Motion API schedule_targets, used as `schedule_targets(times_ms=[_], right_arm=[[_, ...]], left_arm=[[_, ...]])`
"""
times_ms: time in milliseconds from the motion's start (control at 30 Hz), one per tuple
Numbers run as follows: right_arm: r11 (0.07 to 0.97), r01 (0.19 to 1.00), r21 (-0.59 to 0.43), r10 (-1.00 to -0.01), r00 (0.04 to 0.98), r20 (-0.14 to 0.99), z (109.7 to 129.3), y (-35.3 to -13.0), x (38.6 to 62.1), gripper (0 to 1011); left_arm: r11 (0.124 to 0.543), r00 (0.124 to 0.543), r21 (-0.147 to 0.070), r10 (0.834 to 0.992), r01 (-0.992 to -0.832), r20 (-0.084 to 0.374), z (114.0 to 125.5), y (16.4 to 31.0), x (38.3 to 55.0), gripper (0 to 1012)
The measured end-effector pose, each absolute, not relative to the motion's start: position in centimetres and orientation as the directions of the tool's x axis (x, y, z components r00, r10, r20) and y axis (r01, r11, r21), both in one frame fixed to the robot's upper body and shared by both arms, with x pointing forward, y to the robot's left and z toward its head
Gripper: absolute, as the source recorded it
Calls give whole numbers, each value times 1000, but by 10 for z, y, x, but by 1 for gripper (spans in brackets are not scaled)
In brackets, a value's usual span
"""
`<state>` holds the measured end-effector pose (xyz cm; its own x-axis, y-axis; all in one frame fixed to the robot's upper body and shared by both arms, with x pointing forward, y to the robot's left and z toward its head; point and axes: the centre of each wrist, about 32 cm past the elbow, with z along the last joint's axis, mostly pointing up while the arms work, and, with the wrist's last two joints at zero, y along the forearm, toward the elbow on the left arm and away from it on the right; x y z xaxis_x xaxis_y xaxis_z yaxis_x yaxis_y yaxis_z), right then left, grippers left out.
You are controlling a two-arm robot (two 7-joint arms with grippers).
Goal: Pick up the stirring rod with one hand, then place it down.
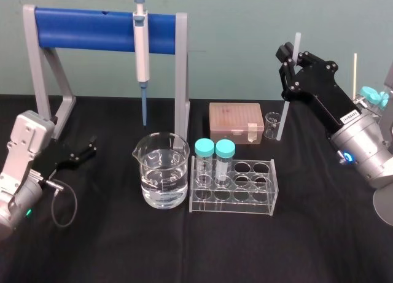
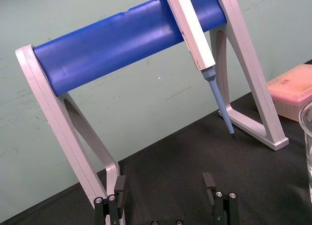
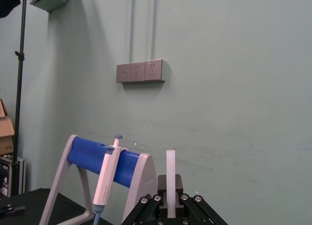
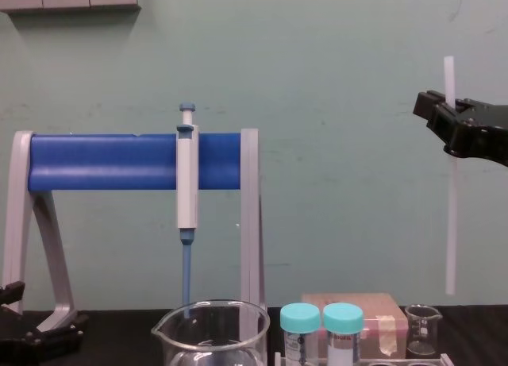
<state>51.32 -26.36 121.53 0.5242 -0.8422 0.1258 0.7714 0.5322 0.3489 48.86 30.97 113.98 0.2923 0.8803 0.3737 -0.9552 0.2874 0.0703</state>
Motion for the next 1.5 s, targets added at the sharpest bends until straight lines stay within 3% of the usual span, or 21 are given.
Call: schedule_targets(times_ms=[1500], right_arm=[[559, 761, 329, -826, 547, 139, 1214, -267, 508, 64]], left_arm=[[287, 292, 70, 880, -955, 374, 1140, 310, 489, 1000]])
